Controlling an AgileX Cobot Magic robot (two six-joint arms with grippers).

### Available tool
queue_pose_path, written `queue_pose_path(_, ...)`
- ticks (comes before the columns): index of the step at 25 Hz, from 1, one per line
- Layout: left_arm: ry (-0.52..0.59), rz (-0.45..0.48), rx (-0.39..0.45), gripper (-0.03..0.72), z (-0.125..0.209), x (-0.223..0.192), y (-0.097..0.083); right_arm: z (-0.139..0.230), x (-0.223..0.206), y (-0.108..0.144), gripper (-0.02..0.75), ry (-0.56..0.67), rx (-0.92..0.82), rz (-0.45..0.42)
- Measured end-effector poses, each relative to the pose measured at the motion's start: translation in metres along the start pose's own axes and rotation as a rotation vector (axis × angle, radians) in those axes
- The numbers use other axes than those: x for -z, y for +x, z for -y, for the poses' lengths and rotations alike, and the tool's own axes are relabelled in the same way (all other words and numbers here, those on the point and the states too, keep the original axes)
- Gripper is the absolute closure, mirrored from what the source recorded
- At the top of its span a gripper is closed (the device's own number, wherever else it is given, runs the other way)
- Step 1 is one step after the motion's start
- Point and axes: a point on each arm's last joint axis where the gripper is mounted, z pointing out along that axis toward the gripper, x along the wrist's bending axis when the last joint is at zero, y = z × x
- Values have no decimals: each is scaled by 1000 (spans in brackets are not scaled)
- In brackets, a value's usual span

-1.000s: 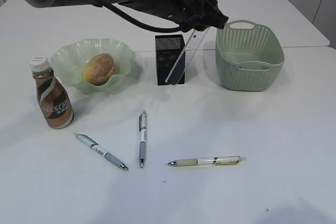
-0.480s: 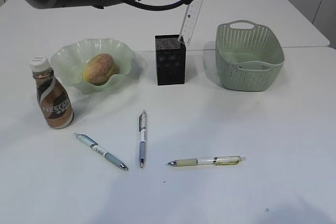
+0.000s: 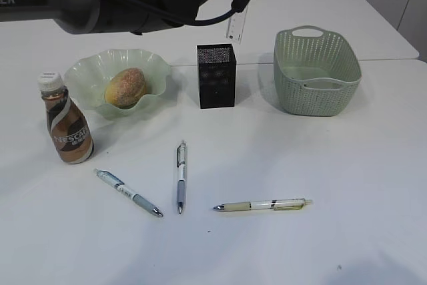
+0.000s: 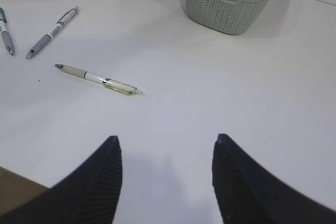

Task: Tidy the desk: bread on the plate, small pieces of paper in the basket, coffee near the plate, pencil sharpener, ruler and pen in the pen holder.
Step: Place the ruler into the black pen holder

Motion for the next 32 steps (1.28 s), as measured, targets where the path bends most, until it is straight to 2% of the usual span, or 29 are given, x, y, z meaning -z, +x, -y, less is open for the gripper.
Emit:
queue_pose_path(4, 4, -28, 2, 435, 14, -4, 8, 0, 0, 0, 299, 0, 0, 0)
queue_pose_path(10, -9, -47, -2, 435, 27, -8, 8, 0, 0, 0, 299, 0, 0, 0)
queue_pose_path(20, -17, -106, -10, 435, 52, -14, 27, 0, 0, 0, 299, -2, 0, 0)
queue_pose_path(32, 10, -123, -9, 435, 76, -17, 33, 0, 0, 0, 299, -2, 0, 0)
